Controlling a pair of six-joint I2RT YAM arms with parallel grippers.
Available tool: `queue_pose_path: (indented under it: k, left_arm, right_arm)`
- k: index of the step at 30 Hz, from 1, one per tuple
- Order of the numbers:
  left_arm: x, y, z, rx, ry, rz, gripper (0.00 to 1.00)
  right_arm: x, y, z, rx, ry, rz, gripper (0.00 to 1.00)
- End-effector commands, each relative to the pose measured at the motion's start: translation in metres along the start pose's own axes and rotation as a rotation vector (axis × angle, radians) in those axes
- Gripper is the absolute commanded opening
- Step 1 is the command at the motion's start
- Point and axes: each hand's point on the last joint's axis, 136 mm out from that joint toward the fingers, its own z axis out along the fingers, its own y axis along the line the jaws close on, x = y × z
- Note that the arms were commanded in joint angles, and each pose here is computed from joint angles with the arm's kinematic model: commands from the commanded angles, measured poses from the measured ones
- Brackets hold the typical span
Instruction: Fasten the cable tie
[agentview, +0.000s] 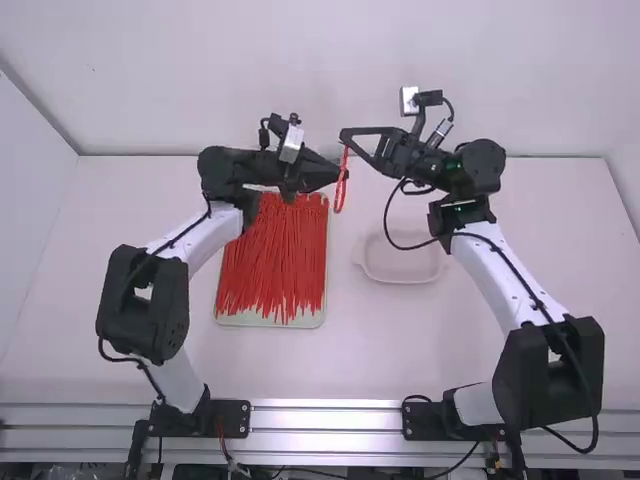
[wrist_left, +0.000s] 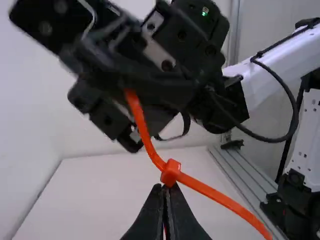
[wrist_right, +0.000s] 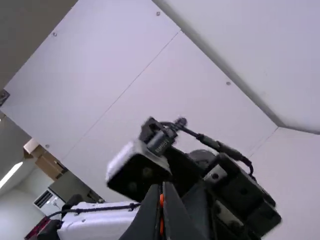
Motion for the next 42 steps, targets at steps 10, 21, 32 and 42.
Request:
queue_pose_path:
  k: [10, 21, 32, 42]
  left_arm:
    - [0.067, -0.027, 0.000, 0.094, 0.073, -0.074, 0.02]
    - [0.085, -0.032, -0.002, 0.078, 0.070, -0.087, 0.02]
    - [0.073, -0.021, -0.010, 0.018, 0.046, -0.080, 0.02]
    - [0.038, -0.006, -0.045, -0.070, 0.024, -0.060, 0.02]
  right_arm:
    - [-0.048, 0.056, 0.006, -0.053, -0.098, -0.138, 0.00]
    - [-0.053, 0.059, 0.001, -0.051, -0.098, -0.137, 0.00]
    - [-0.027, 0.046, 0.009, -0.031, 0.021, -0.080, 0.98]
    - [0.008, -0.002, 0.001, 0.088, 0.164, -0.008, 0.98]
